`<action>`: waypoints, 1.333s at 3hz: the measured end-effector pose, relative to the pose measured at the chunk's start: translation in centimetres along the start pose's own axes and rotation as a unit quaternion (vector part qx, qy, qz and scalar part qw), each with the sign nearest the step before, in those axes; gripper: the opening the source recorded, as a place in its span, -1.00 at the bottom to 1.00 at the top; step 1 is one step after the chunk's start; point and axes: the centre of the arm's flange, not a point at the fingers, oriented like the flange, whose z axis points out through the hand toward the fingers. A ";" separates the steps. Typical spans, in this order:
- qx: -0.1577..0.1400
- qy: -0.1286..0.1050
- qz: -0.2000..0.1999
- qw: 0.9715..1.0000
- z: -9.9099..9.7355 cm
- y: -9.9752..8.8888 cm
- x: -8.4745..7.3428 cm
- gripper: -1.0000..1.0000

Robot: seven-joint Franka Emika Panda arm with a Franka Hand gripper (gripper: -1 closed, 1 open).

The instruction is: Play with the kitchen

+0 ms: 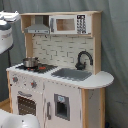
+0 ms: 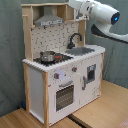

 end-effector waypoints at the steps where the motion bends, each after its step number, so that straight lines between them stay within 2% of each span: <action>1: -0.011 -0.014 0.021 1.000 0.3 1.2 1.6 1.00; 2: -0.016 -0.040 0.047 0.998 0.7 2.1 2.9 1.00; 3: -0.015 -0.069 0.073 0.995 0.9 2.5 4.3 1.00; 4: -0.015 -0.098 0.097 0.990 0.9 2.6 6.0 1.00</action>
